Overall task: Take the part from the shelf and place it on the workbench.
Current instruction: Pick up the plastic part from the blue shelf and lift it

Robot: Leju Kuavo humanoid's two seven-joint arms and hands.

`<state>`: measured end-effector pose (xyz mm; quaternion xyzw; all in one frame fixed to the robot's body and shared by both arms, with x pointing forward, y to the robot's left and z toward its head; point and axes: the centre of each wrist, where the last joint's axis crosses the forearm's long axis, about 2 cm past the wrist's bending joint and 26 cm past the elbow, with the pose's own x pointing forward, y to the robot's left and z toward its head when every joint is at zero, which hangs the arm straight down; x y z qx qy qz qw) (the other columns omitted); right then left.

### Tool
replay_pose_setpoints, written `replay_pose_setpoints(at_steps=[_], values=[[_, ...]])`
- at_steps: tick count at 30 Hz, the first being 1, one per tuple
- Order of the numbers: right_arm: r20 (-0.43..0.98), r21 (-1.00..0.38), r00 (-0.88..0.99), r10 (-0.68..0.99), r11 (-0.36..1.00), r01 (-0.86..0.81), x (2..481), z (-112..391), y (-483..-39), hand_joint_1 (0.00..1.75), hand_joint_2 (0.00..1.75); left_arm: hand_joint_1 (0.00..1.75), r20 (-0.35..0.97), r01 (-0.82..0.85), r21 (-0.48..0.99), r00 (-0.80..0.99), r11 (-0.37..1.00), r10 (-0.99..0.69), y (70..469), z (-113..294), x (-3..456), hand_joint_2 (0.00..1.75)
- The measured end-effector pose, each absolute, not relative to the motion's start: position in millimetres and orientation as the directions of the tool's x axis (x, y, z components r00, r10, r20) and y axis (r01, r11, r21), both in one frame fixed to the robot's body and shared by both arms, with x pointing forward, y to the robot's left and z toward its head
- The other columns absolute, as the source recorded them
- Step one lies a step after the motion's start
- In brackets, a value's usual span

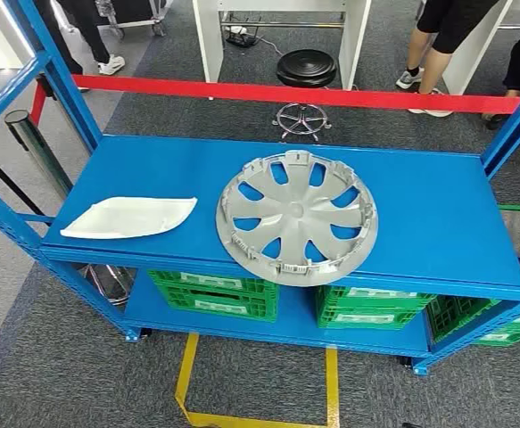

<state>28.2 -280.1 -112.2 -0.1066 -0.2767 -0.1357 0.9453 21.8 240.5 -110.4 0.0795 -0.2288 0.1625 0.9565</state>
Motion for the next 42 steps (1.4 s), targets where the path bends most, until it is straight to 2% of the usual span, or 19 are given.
replay_pose_setpoints(at_steps=[7, 24, 33, 42], values=[[0.683, -0.125, 0.704, -0.193, 0.919, 0.373, 40.9, -110.4, -280.6, 0.0, 1.75, 0.0, 0.48, -0.367, 0.109, 0.833, 0.924, 0.274, 237.3, -110.1, 22.4, 1.75], [0.934, 0.112, 0.291, -0.208, 0.943, 0.313, 108.5, -73.7, -253.6, 0.0, 1.75, 0.0, 0.498, -0.352, 0.146, 0.834, 0.925, 0.239, 237.1, -109.9, 23.4, 1.75], [0.996, 0.077, 0.035, -0.087, 0.971, 0.228, 139.9, -30.9, -251.5, 0.0, 1.75, 0.0, 0.501, -0.338, 0.158, 0.837, 0.928, 0.22, 236.9, -109.6, 25.5, 1.75], [0.973, -0.027, -0.224, 0.056, 0.991, 0.13, 164.0, 20.2, -240.6, 0.0, 1.75, 0.0, 0.502, -0.324, 0.169, 0.841, 0.931, 0.202, 236.3, -109.4, 27.5, 1.75]])
